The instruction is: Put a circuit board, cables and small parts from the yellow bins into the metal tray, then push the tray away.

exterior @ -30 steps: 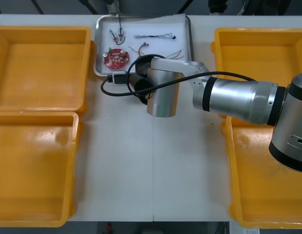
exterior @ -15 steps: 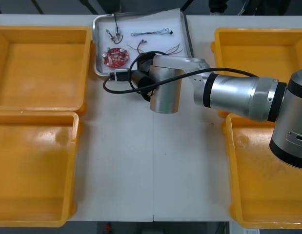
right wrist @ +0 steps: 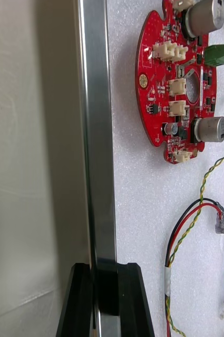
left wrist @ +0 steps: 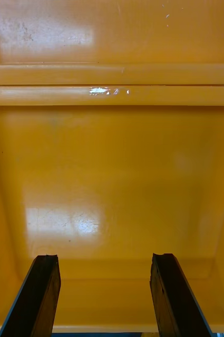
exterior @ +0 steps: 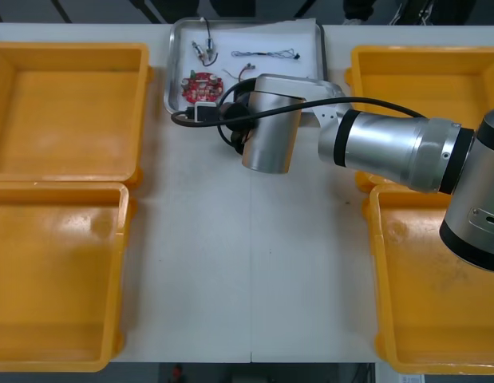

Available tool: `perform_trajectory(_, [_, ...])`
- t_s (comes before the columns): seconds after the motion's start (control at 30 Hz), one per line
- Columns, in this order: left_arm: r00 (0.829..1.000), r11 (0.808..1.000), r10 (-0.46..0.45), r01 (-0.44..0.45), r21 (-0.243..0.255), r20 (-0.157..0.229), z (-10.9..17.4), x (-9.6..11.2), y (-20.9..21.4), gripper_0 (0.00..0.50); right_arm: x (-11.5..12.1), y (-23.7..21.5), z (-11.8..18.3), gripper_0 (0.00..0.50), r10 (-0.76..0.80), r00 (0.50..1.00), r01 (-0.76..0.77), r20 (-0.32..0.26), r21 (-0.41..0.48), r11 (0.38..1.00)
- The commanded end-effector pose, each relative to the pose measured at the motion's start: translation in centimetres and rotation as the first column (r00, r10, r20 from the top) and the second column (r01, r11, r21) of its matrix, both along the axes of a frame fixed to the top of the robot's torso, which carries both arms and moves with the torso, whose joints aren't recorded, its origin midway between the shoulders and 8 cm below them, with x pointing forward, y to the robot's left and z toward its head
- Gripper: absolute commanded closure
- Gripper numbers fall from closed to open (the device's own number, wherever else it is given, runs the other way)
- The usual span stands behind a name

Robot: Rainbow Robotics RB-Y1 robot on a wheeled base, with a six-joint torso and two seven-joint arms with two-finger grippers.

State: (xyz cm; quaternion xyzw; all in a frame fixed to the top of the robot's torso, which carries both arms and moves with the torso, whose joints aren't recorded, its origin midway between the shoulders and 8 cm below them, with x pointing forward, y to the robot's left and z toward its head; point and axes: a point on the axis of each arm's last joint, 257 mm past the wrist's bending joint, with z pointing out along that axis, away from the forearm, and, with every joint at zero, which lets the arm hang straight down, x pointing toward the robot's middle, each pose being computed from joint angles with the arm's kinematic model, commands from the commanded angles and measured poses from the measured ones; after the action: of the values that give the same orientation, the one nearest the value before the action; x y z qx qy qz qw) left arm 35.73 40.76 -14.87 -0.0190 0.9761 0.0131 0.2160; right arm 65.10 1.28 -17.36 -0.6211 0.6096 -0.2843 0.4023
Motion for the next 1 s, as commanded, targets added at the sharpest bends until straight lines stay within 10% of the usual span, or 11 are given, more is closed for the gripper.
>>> perform_trajectory(0.03, [1.0,1.0,-0.01,0.01,0.03,0.022,0.9,-0.3,0.7,0.0,1.3,-1.4,2.6,0.5,-0.05,0.999,0.049,0.02,0.019,0.999])
perform_trajectory(0.1, [1.0,1.0,-0.01,0.01,0.03,0.022,0.9,-0.3,0.7,0.0,1.3,-1.8,2.5,0.5,-0.061,0.998,0.061,0.018,0.015,0.998])
perform_trajectory(0.2, [1.0,1.0,-0.01,0.01,0.03,0.022,0.9,-0.3,0.7,0.0,1.1,-2.1,2.5,0.205,-0.078,0.997,0.078,0.011,0.009,0.997])
perform_trajectory(0.23, [1.0,1.0,-0.01,0.01,0.03,0.022,0.9,-0.3,0.7,0.0,1.1,-2.0,2.6,0.037,-0.081,0.997,0.08,0.011,0.016,0.997])
perform_trajectory(0.27, [1.0,1.0,-0.01,0.01,0.03,0.022,0.9,-0.3,0.7,0.0,1.1,-1.9,2.7,0.0,-0.082,0.997,0.082,0.01,0.018,0.996])
perform_trajectory(1.0, [1.0,1.0,-0.01,0.01,0.03,0.022,0.9,-0.3,0.7,0.0,-9.4,0.2,4.4,0.0,-0.191,0.954,0.218,-0.231,0.093,0.972])
